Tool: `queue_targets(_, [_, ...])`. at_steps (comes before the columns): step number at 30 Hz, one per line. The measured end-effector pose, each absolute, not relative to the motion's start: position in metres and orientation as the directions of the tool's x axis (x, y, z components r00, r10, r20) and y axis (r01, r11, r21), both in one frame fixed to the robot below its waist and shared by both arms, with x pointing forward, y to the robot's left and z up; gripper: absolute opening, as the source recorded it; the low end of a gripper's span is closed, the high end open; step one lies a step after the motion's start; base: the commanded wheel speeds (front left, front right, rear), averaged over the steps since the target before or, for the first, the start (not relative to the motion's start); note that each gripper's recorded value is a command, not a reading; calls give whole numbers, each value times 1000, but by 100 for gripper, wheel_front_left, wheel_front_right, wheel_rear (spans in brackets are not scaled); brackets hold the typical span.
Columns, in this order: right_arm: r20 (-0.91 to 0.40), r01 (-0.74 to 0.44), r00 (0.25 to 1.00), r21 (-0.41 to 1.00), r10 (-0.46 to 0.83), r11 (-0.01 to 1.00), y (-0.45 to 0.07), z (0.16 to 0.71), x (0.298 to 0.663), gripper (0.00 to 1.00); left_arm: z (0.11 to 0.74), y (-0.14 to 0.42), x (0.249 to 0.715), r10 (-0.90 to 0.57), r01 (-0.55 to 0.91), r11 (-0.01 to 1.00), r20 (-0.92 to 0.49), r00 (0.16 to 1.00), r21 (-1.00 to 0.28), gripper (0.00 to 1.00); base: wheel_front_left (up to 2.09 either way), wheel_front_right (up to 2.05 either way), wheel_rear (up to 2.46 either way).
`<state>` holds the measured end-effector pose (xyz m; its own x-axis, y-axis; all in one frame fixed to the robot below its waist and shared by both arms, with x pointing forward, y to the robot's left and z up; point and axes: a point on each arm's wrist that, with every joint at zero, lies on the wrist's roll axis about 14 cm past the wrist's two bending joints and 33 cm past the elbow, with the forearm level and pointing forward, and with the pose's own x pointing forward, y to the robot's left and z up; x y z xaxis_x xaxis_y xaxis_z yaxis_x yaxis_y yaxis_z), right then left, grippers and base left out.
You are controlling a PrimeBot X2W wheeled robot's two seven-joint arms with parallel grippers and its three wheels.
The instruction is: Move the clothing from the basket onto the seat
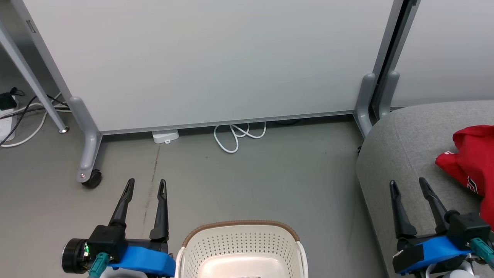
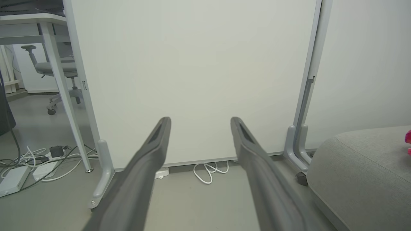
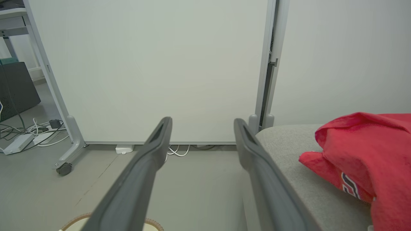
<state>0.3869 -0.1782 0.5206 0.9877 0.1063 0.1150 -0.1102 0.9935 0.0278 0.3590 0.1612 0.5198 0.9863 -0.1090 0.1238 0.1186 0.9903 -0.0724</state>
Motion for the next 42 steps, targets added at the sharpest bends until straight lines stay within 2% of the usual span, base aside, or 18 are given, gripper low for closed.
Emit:
queue_targets(11, [115,-112,988,32,107,993,-177,520,387,100,516,164,357,-104,111,992,113,988,-60,100,0,0,0])
queue_targets(12, [115,-112,988,32,107,993,-177,520,387,0,516,164,357,-103,110,992,112,988,-60,0,0,0,0])
queue_targets(19, [18,-100,995,61,99,993,-176,490,378,0,481,164,343,-100,100,991,1,995,-88,0,0,0,0])
queue_targets(29, [-15,-41,999,253,46,967,-185,485,377,0,475,175,344,-44,32,960,-36,998,-277,0,0,0,0])
queue_targets(42, [-38,12,999,468,7,884,-191,483,378,0,477,185,350,0,-27,875,-54,999,-483,0,0,0,0])
